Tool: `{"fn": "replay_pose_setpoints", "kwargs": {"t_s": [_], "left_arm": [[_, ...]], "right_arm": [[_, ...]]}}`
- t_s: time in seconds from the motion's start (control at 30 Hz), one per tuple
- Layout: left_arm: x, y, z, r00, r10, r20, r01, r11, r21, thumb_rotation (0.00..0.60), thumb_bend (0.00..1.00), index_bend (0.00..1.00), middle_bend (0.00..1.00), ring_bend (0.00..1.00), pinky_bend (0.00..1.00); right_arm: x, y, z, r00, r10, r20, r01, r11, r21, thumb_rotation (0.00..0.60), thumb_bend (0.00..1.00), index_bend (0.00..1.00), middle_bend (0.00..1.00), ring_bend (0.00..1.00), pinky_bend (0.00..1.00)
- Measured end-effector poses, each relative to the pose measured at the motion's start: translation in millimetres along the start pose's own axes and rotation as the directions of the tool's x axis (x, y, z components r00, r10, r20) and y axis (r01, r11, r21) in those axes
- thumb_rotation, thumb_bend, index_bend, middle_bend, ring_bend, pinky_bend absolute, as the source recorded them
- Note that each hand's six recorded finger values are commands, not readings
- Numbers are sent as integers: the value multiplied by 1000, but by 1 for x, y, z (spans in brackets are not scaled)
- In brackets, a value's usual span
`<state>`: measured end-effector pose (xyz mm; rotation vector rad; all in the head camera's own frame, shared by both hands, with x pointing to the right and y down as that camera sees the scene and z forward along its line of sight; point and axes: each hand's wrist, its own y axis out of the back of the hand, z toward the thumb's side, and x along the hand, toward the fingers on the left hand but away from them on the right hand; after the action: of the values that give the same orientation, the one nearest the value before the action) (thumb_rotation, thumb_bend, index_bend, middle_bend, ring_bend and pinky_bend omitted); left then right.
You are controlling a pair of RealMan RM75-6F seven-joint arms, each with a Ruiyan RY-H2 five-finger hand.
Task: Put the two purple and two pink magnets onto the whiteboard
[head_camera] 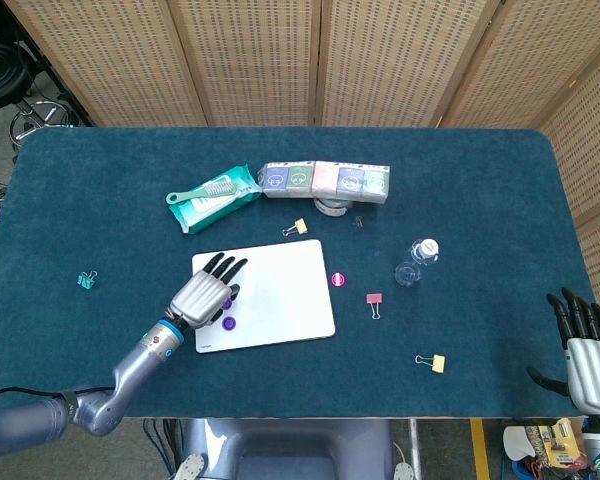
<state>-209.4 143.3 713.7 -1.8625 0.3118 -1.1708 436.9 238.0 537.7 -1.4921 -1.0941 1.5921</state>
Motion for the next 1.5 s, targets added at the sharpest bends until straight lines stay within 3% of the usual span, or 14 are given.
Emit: {"fn": "replay_pose_setpoints", "kwargs": {"t_s": [0.27,0.5,0.7,1.03,1.3,1.5], "left_arm": [[3,-1,3,1000,-8,-12,8,1000,-6,600,348,606,0,0,0],[2,-1,3,999,-16,-37,15,1000,-14,600,328,397,0,0,0],[1,1,3,999,-25,-40,24,999,-26,600,325,332,0,0,0],[-13,11,-18,996,-9,-94,4,999,-53,600,320,327,0,0,0],[-57,8,-60,982,-36,-184,8,989,-149,600,302,337,0,0,0],[-79,-4,-67,980,-49,-193,16,986,-169,600,302,355,0,0,0]], "right_arm": [[0,0,-1,1000,-1,3,1,1000,-1,600,0,33,0,0,0],[0,1,-1,1000,-4,3,4,1000,-4,600,0,33,0,0,0],[0,2,-1,1000,-5,3,5,1000,-5,600,0,33,0,0,0],[0,4,-2,1000,-10,7,10,1000,-13,600,0,33,0,0,0],[1,4,0,1000,-8,-1,8,1000,-17,600,0,33,0,0,0],[2,4,1,1000,-5,-4,5,1000,-18,600,0,33,0,0,0]]}}
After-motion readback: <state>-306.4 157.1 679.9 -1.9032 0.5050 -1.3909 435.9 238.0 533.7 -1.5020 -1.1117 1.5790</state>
